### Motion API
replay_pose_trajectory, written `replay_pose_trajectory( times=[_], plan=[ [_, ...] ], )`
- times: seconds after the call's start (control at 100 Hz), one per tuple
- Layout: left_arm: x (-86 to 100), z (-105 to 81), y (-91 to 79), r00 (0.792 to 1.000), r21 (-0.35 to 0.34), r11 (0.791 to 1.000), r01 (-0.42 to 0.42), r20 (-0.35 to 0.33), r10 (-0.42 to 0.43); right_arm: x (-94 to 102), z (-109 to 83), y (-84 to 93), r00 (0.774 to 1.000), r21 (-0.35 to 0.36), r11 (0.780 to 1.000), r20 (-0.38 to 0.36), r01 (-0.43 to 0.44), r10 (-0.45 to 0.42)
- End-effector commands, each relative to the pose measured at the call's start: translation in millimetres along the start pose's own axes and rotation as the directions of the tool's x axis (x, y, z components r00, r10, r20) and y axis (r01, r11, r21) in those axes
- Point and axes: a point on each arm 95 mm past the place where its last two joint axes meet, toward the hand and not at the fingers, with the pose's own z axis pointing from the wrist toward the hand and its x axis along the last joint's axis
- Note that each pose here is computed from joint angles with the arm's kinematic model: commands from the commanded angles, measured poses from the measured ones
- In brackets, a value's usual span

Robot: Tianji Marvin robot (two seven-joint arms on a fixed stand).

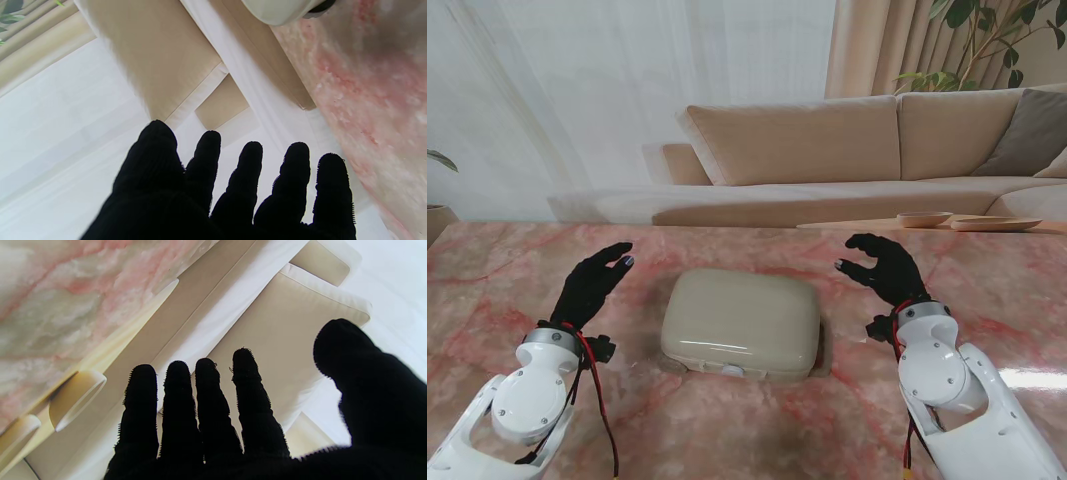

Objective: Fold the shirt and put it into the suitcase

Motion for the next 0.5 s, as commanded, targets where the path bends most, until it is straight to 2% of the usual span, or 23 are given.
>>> replay_pose_trajectory(
  times=[0.0, 0.11, 0.21, 0.31, 0.49],
  plan=[
    [-11.1, -4.3, 4.5, 0.999, -0.005, 1.0, -0.022, 0.035, 0.022, -10.1, -2.5, -8.6, 0.999, 0.024, 0.999, 0.029, -0.024, 0.024],
    [-16.3, -8.8, 7.3, 0.997, -0.004, 0.999, -0.051, 0.053, 0.051, -17.6, -3.2, -14.1, 0.996, 0.029, 0.996, 0.049, -0.08, 0.078],
    [-19.7, -14.1, 10.1, 0.997, -0.024, 0.999, -0.044, 0.063, 0.045, -23.2, -3.4, -19.3, 0.992, 0.02, 0.994, 0.065, -0.111, 0.11],
    [-23.8, -17.4, 12.8, 0.996, -0.042, 0.998, -0.047, 0.074, 0.05, -27.5, -5.4, -23.8, 0.989, 0.022, 0.991, 0.076, -0.13, 0.128],
    [-28.2, -17.8, 18.1, 0.996, -0.03, 0.999, -0.02, 0.092, 0.023, -34.6, -9.3, -29.1, 0.985, 0.031, 0.988, 0.083, -0.154, 0.151]
  ],
)
